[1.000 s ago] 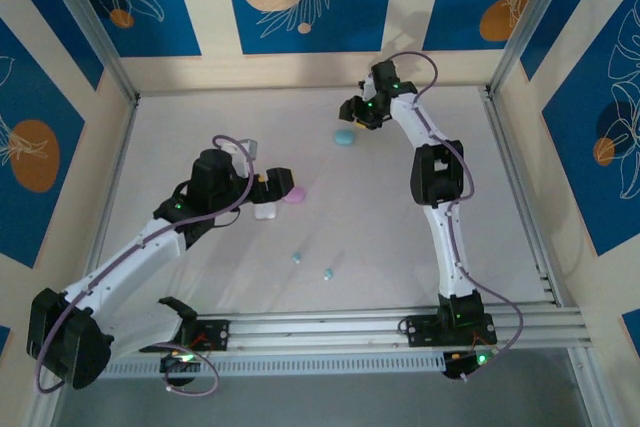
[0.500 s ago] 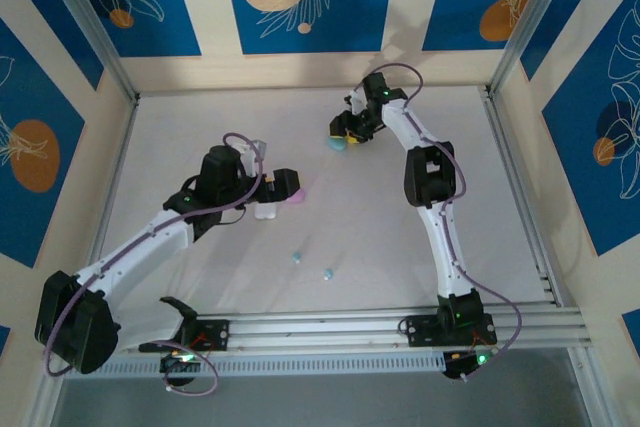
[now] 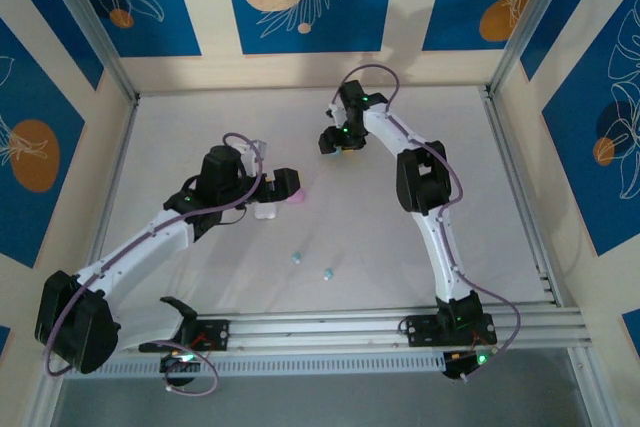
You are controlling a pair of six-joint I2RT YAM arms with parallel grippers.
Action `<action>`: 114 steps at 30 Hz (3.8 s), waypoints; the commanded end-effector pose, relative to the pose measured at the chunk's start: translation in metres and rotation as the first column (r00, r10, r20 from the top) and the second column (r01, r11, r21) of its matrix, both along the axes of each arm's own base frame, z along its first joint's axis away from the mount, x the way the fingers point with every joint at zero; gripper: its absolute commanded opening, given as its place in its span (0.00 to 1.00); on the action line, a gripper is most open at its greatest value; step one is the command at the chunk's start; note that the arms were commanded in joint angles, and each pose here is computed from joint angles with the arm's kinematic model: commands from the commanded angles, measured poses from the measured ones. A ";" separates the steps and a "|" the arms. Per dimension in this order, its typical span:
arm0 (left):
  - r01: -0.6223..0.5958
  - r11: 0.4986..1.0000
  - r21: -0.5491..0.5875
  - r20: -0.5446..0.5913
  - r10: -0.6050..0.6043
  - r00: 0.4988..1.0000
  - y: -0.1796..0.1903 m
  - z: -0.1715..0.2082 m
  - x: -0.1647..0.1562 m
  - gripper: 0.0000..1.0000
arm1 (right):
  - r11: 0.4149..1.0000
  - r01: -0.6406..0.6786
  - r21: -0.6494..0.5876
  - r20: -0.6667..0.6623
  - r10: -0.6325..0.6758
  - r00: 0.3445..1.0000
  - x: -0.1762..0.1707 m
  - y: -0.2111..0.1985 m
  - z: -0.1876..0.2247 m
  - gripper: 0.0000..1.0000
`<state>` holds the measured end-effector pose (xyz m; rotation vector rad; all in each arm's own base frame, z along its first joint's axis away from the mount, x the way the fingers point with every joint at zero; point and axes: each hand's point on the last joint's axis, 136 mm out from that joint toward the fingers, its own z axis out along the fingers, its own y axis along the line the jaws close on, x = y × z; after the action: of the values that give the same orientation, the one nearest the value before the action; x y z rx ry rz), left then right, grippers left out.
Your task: Insert the wireless bluetooth earbuds into the charging case
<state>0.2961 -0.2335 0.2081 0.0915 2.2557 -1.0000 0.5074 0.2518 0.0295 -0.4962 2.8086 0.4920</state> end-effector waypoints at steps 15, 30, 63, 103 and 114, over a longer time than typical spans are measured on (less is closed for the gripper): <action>0.011 0.999 -0.038 0.039 -0.010 0.999 -0.005 0.024 0.000 1.00 | 0.989 -0.011 -0.147 0.074 0.022 0.997 0.016 -0.006 -0.015 0.47; -0.088 0.995 -0.055 0.122 0.094 0.988 0.011 0.051 0.005 1.00 | 0.964 -0.157 0.213 0.346 0.076 0.935 -0.072 0.017 0.127 0.34; 0.292 0.938 -0.185 0.195 -0.256 0.947 -0.100 0.086 -0.006 0.78 | 0.801 -0.595 0.064 0.847 0.272 0.457 -0.231 0.017 0.235 0.33; 0.179 0.825 -0.536 0.059 -0.175 0.983 -0.107 0.125 -0.009 0.01 | 0.751 -0.657 0.062 0.969 0.112 0.221 -0.240 -0.006 0.293 0.59; 0.188 0.823 -0.536 0.061 -0.185 0.981 -0.108 0.127 -0.011 0.02 | 0.755 -0.649 0.093 0.963 0.098 0.253 -0.230 -0.002 0.294 0.52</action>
<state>0.2925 -0.3368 0.3218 0.0196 1.9364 -1.6609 0.2761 0.2470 0.3091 -0.9898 1.3411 0.6747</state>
